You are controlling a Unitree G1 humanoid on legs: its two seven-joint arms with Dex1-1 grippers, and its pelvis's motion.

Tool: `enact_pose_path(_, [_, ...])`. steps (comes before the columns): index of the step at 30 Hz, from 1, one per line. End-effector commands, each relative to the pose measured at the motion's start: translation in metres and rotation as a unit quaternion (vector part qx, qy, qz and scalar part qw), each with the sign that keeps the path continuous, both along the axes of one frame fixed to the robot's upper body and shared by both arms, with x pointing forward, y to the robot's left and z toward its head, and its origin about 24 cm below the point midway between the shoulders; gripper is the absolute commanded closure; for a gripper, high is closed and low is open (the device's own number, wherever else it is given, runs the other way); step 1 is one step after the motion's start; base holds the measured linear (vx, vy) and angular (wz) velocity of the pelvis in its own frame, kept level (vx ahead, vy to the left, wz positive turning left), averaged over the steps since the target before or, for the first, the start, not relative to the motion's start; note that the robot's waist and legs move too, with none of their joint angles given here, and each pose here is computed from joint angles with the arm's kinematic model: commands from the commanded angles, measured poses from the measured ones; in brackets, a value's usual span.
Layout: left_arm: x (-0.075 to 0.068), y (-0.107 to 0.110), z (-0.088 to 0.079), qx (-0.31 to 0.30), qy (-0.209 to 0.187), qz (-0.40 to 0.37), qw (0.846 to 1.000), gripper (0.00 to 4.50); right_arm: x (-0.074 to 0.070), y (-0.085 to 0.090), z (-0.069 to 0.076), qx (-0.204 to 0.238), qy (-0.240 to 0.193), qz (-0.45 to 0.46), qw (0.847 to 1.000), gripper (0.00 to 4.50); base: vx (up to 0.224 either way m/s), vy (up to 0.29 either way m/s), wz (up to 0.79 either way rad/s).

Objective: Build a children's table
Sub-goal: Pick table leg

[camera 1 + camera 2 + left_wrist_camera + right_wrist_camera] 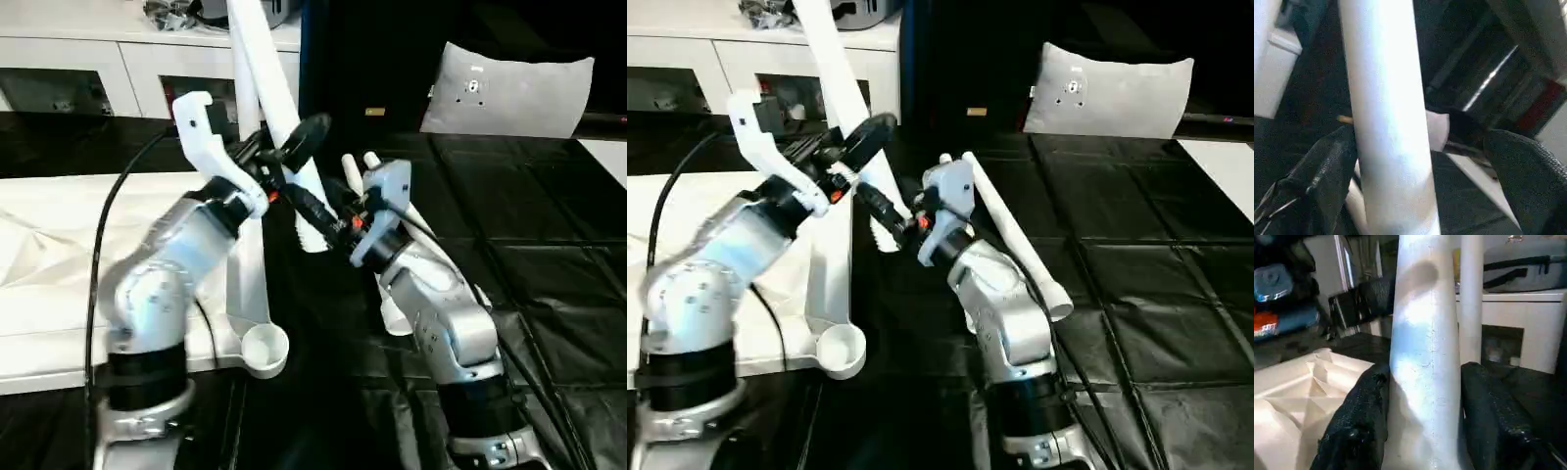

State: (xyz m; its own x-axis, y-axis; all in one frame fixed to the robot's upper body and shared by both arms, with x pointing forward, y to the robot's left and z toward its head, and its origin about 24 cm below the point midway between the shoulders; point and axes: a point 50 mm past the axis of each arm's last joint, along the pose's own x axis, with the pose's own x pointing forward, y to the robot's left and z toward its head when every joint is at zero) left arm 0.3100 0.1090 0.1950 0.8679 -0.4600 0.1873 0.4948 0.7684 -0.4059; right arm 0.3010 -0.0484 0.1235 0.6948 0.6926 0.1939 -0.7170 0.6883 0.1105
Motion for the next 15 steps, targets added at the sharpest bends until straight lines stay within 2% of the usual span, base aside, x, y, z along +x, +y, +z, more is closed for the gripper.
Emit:
enact_pose_path(1, [-0.002,-0.004,0.001,0.048,-0.023,0.008,0.999,0.36,0.000,0.001,-0.002,-0.007,-0.015,-0.012,1.000,2.64,0.000,0.000,0.00])
enact_pose_path(3, [-0.003,-0.007,-0.002,0.094,-0.035,0.008,0.995,0.36,-0.001,0.002,-0.003,-0.006,-0.016,-0.012,1.000,2.64,0.000,0.000,0.00])
enact_pose_path(9, [-0.004,-0.010,-0.009,0.122,-0.028,0.010,0.992,0.36,-0.001,0.004,-0.002,-0.006,-0.029,-0.010,1.000,2.64,0.000,0.000,0.00])
enact_pose_path(10, [-0.004,-0.010,-0.010,0.125,-0.028,0.010,0.992,0.56,-0.001,0.004,-0.002,-0.006,-0.031,-0.008,0.999,2.64,0.000,0.000,0.00])
enact_pose_path(15, [-0.003,-0.010,-0.012,0.122,-0.024,0.016,0.992,0.87,-0.002,0.006,0.000,-0.017,-0.053,0.000,0.998,2.64,0.000,0.000,0.00])
